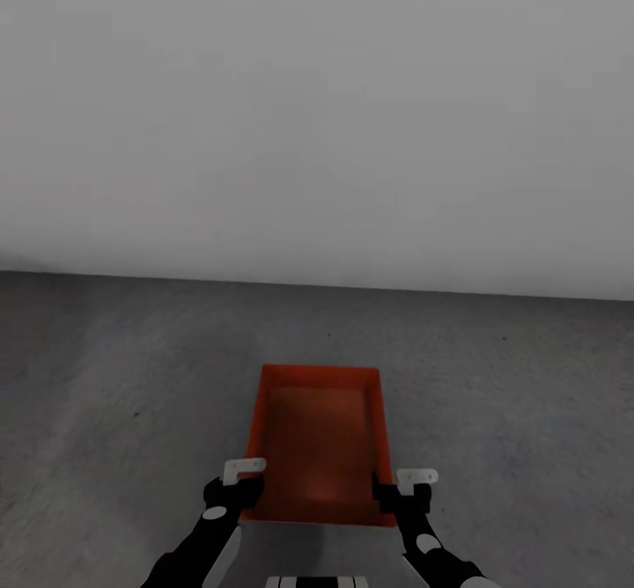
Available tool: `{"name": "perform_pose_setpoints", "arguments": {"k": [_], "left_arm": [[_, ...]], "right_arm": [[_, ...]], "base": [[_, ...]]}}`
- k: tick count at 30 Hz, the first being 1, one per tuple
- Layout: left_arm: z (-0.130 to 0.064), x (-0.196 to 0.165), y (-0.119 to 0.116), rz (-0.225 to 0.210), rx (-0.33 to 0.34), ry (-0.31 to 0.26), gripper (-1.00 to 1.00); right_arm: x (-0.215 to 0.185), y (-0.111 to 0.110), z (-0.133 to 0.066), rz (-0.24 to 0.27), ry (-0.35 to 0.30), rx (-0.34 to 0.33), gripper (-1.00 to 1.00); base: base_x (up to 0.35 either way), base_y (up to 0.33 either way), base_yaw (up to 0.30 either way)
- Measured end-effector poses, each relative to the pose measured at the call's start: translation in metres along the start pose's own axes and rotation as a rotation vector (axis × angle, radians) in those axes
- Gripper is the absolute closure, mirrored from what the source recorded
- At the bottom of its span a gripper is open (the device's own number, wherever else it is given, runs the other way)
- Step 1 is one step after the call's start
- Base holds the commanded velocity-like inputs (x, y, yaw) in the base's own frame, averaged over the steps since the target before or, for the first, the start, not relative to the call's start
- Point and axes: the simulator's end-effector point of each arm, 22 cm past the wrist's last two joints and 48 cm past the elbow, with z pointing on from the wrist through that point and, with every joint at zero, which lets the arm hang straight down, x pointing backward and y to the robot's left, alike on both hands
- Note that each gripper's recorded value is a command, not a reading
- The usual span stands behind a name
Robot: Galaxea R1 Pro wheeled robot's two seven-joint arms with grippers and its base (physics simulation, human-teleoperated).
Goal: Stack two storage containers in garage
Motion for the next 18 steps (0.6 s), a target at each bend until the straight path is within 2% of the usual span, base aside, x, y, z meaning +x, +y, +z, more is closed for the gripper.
{"name": "perform_pose_setpoints", "arguments": {"k": [18], "left_arm": [[-0.03,-0.022,0.002,-0.001,0.0,0.002,-1.0]], "right_arm": [[-0.028,-0.002,-0.025,0.002,0.001,0.001,-1.0]], "base": [[0.0,0.0,0.0]]}}
